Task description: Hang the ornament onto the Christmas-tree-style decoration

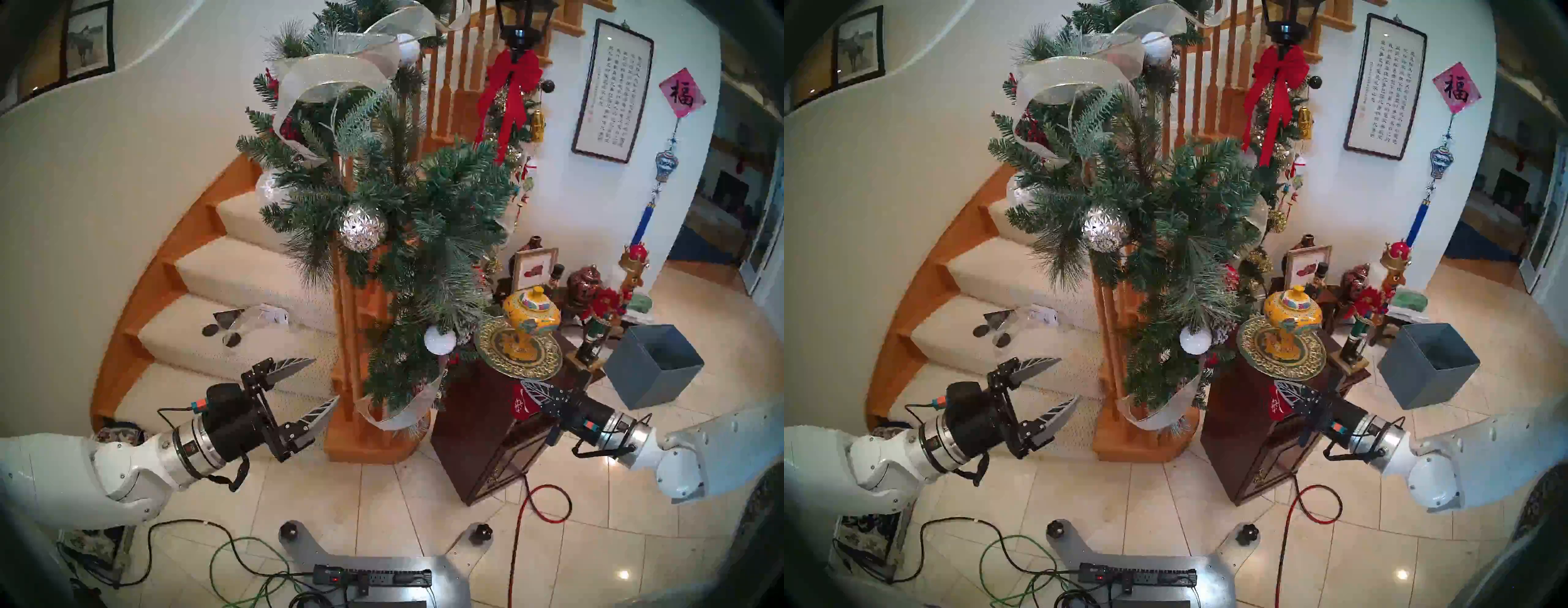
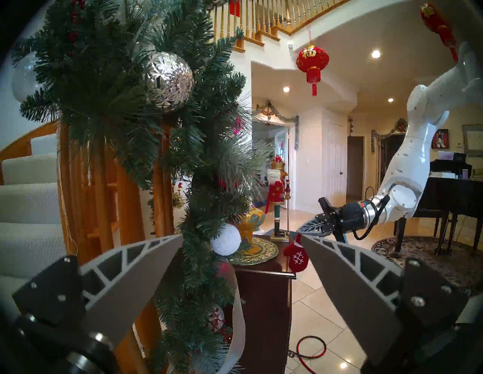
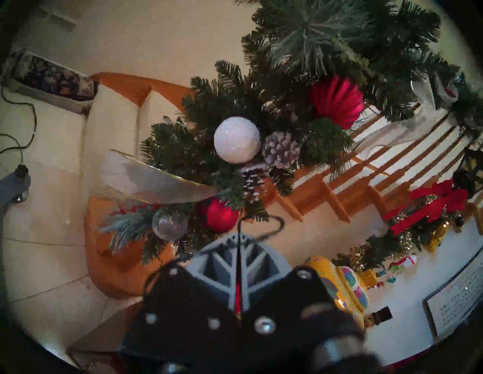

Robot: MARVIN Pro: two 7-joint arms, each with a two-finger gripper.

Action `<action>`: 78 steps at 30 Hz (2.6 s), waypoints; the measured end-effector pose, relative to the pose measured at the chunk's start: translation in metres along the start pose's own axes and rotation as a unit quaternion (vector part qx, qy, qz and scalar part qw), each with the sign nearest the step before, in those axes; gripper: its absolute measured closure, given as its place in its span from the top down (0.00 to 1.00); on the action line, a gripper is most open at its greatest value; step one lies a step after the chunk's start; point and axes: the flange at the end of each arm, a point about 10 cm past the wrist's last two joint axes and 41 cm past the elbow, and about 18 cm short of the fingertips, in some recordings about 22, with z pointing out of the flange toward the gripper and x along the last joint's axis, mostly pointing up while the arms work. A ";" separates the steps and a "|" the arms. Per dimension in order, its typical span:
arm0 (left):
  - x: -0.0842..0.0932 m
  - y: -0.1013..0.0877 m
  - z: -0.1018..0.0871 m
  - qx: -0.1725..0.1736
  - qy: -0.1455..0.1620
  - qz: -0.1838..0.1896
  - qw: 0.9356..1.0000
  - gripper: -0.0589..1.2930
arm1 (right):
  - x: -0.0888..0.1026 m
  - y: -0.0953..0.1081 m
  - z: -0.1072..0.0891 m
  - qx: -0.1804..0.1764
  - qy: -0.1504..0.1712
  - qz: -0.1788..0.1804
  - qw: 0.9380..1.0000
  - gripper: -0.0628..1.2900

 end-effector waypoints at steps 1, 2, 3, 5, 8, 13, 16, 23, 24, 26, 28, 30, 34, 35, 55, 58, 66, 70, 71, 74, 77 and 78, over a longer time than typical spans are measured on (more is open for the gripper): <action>0.000 0.000 0.000 0.000 0.000 0.000 1.000 0.96 | 0.001 0.001 -0.001 0.000 0.002 0.001 1.000 0.02; 0.000 0.000 0.000 0.000 0.000 0.000 1.000 0.96 | 0.002 0.001 -0.002 0.000 0.005 0.003 1.000 0.02; 0.000 0.000 0.000 0.000 0.000 0.000 1.000 0.96 | 0.002 0.002 -0.003 0.000 0.006 0.003 1.000 0.02; 0.000 0.000 0.000 0.000 0.000 0.000 1.000 0.96 | 0.004 0.003 -0.005 0.000 0.012 0.005 1.000 0.02; 0.000 0.000 0.000 0.000 0.000 0.000 1.000 0.96 | 0.007 0.006 -0.008 0.001 0.021 0.006 1.000 0.02; 0.000 0.000 0.000 0.000 0.000 0.000 1.000 0.96 | 0.012 0.011 -0.009 0.002 0.040 0.007 0.999 0.02; 0.000 0.000 0.000 0.000 0.000 0.000 1.000 0.96 | 0.014 0.014 -0.009 0.002 0.051 0.007 0.999 0.02; 0.000 0.000 0.000 0.000 0.000 0.000 1.000 0.96 | 0.023 0.023 -0.007 0.005 0.085 0.008 0.996 0.02; 0.000 0.000 0.000 0.000 0.000 0.000 1.000 0.96 | 0.024 0.024 -0.007 0.006 0.089 0.008 0.996 0.02; 0.000 0.000 0.000 0.000 0.000 0.000 1.000 0.96 | 0.026 0.025 -0.007 0.011 0.102 0.009 0.995 0.02; 0.000 0.000 0.000 0.000 0.000 0.000 1.000 0.96 | 0.027 0.026 -0.007 0.014 0.109 0.010 0.994 0.02; 0.000 0.000 0.000 0.000 0.000 0.000 1.000 0.96 | 0.028 0.028 -0.008 0.020 0.119 0.012 0.993 0.02; 0.000 0.000 0.000 0.000 0.000 0.000 1.000 0.96 | 0.028 0.031 -0.010 0.030 0.135 0.012 0.990 0.02; 0.000 0.000 0.000 0.000 0.000 0.000 1.000 0.96 | 0.028 0.032 -0.011 0.032 0.139 0.012 0.990 0.02; 0.000 0.000 0.000 0.000 0.000 0.000 1.000 0.96 | 0.028 0.056 -0.007 0.064 0.165 -0.036 0.984 0.02; 0.000 0.000 0.000 0.000 0.000 0.000 1.000 0.96 | 0.027 0.057 -0.008 0.070 0.163 -0.040 0.983 0.02; 0.000 0.000 0.000 0.000 0.000 0.000 1.000 0.96 | 0.022 0.051 -0.013 0.091 0.154 -0.041 0.983 0.02; 0.000 0.000 0.000 -0.003 -0.001 0.001 1.000 0.96 | 0.019 0.050 -0.015 0.098 0.149 -0.039 0.983 0.02; 0.000 0.000 0.001 -0.005 -0.001 0.003 1.000 0.96 | 0.019 0.049 -0.015 0.099 0.148 -0.039 0.983 0.02; 0.001 0.000 0.002 -0.012 -0.002 0.007 1.000 0.96 | 0.018 0.049 -0.016 0.102 0.146 -0.038 0.983 0.02; 0.003 -0.001 0.005 -0.023 -0.006 0.015 1.000 0.96 | 0.018 0.049 -0.016 0.107 0.145 -0.037 0.983 0.02; 0.004 -0.002 0.006 -0.025 -0.007 0.017 1.000 0.96 | 0.018 0.049 -0.016 0.108 0.145 -0.037 0.983 0.02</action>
